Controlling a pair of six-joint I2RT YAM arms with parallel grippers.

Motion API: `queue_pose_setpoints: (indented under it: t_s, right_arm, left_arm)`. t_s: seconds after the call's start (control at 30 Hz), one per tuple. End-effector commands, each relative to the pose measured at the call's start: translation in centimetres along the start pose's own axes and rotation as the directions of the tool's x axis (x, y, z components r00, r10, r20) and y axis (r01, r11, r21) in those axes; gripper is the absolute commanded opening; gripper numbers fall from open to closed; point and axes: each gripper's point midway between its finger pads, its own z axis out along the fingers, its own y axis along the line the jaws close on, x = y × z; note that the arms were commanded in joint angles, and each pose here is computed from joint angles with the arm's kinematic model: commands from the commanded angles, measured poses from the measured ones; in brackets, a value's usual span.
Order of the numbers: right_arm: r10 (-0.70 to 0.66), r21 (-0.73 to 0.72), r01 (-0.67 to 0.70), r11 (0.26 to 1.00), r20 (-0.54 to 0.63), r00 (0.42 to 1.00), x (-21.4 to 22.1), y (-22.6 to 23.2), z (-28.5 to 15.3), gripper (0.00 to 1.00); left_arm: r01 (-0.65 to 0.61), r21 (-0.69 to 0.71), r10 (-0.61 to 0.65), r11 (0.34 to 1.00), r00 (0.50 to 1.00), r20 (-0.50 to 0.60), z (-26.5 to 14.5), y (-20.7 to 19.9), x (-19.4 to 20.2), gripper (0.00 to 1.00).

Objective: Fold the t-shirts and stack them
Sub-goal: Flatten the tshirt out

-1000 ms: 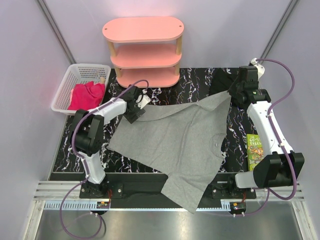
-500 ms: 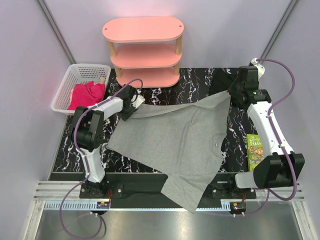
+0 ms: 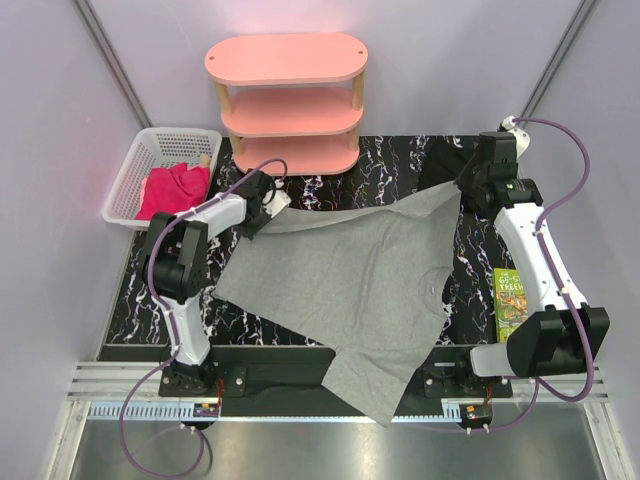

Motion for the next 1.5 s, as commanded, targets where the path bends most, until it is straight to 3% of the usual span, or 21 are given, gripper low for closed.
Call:
queue_pose_setpoints:
  t_s: [0.0, 0.23, 0.4, 0.57, 0.77, 0.8, 0.87, 0.93, 0.97, 1.0, 1.1, 1.13, 1.3, 1.47]
  right_arm:
    - [0.030, -0.041, -0.027, 0.999, 0.095, 0.995, -3.1, 0.7, -2.1, 0.00]
    - [0.024, -0.049, -0.019, 0.999, 0.114, 0.993, -3.7, 0.7, -2.9, 0.00]
    - [0.016, -0.043, -0.011, 0.999, 0.127, 0.992, -3.9, 0.5, -3.4, 0.00]
    - [0.032, -0.081, -0.019, 0.997, 0.170, 0.985, -5.4, 1.0, -5.2, 0.00]
    - [0.078, -0.196, -0.025, 0.980, 0.266, 0.961, -8.4, 2.2, -10.8, 0.00]
    - [0.096, -0.229, -0.026, 0.973, 0.301, 0.949, -9.3, 2.4, -12.8, 0.00]
    - [0.108, -0.278, -0.011, 0.960, 0.337, 0.935, -10.2, 2.8, -15.1, 0.00]
    - [0.131, -0.308, 0.002, 0.951, 0.410, 0.903, -11.8, 2.5, -18.4, 0.00]
    - [0.128, -0.303, 0.011, 0.953, 0.435, 0.891, -12.3, 2.2, -19.4, 0.00]
    - [0.129, -0.300, 0.016, 0.954, 0.456, 0.881, -12.6, 1.8, -20.6, 0.00]
    - [0.117, -0.264, 0.013, 0.964, 0.469, 0.876, -13.5, 1.1, -22.0, 0.00]
    - [0.123, -0.255, 0.004, 0.967, 0.482, 0.867, -14.1, 0.9, -22.6, 0.00]
    - [0.105, -0.180, -0.014, 0.984, 0.507, 0.856, -15.2, -0.2, -22.7, 0.00]
    - [0.091, -0.113, -0.031, 0.993, 0.574, 0.814, -18.6, -0.9, -25.4, 0.00]
  left_arm:
    - [0.020, -0.071, -0.013, 0.997, 0.995, 0.095, -3.2, 3.0, -2.5, 0.00]
    - [0.043, -0.077, -0.032, 0.996, 0.991, 0.131, -4.8, 3.9, -3.6, 0.04]
    - [0.059, -0.088, -0.045, 0.994, 0.987, 0.152, -5.1, 4.0, -3.5, 0.00]
    - [0.100, -0.151, -0.060, 0.983, 0.966, 0.252, -9.9, 6.8, -5.3, 0.00]
    - [0.176, -0.206, -0.068, 0.963, 0.894, 0.443, -22.7, 10.3, -7.5, 0.00]
    - [0.193, -0.216, -0.061, 0.957, 0.863, 0.501, -26.0, 11.1, -8.2, 0.00]
    - [0.205, -0.217, -0.060, 0.954, 0.844, 0.534, -30.5, 11.0, -6.9, 0.00]
    - [0.230, -0.247, -0.029, 0.941, 0.784, 0.620, -36.7, 11.7, -6.4, 0.00]
    - [0.221, -0.240, -0.029, 0.945, 0.789, 0.614, -38.0, 11.1, -5.3, 0.00]
    - [0.238, -0.257, -0.010, 0.937, 0.751, 0.660, -41.4, 11.3, -4.9, 0.00]
    - [0.194, -0.232, 0.014, 0.953, 0.739, 0.674, -45.2, 8.3, -2.9, 0.00]
    - [0.160, -0.196, 0.020, 0.967, 0.726, 0.688, -45.9, 6.3, -2.7, 0.00]
    - [-0.005, -0.008, 0.008, 1.000, 0.818, 0.575, -42.3, -1.2, 0.4, 0.00]
    - [-0.024, 0.000, 0.021, 1.000, 0.881, 0.472, -37.5, -2.9, 1.8, 0.00]
